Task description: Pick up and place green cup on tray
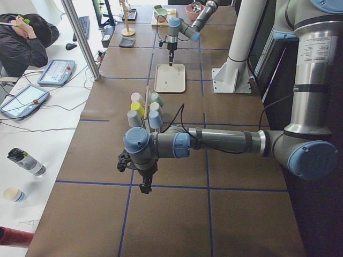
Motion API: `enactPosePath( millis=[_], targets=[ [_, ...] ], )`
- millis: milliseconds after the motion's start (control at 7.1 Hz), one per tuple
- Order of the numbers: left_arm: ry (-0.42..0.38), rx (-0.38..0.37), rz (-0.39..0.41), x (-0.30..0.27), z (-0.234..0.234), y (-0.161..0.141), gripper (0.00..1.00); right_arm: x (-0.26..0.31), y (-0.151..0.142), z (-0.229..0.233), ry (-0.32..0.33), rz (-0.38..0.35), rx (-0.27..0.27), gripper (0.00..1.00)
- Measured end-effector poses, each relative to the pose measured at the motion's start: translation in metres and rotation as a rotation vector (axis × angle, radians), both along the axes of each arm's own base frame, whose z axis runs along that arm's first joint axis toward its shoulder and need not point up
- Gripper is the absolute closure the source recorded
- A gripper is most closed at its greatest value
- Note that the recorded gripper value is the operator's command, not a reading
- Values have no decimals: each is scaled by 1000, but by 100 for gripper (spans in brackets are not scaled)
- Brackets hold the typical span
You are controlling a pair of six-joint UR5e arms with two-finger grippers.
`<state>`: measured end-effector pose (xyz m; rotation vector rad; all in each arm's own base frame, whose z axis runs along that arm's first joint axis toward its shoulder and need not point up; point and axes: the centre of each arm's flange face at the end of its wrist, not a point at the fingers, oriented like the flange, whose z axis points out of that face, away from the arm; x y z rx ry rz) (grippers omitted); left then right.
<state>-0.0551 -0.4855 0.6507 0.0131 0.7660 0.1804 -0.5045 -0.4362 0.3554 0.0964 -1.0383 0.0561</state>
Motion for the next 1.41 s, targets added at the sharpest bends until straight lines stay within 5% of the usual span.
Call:
enactPosePath(
  millis=[563,986,1408],
  targets=[
    [0,2,0,0,0,0,0,48,-26,-31,9,-1,-50,0],
    [-3,21,16,6,-7,-3,0,137,-71,-41,145,-49,-24,0],
    [-11,17,39,17,-8,-5,0,261,-123,-6,326,-169,86,0]
  ],
)
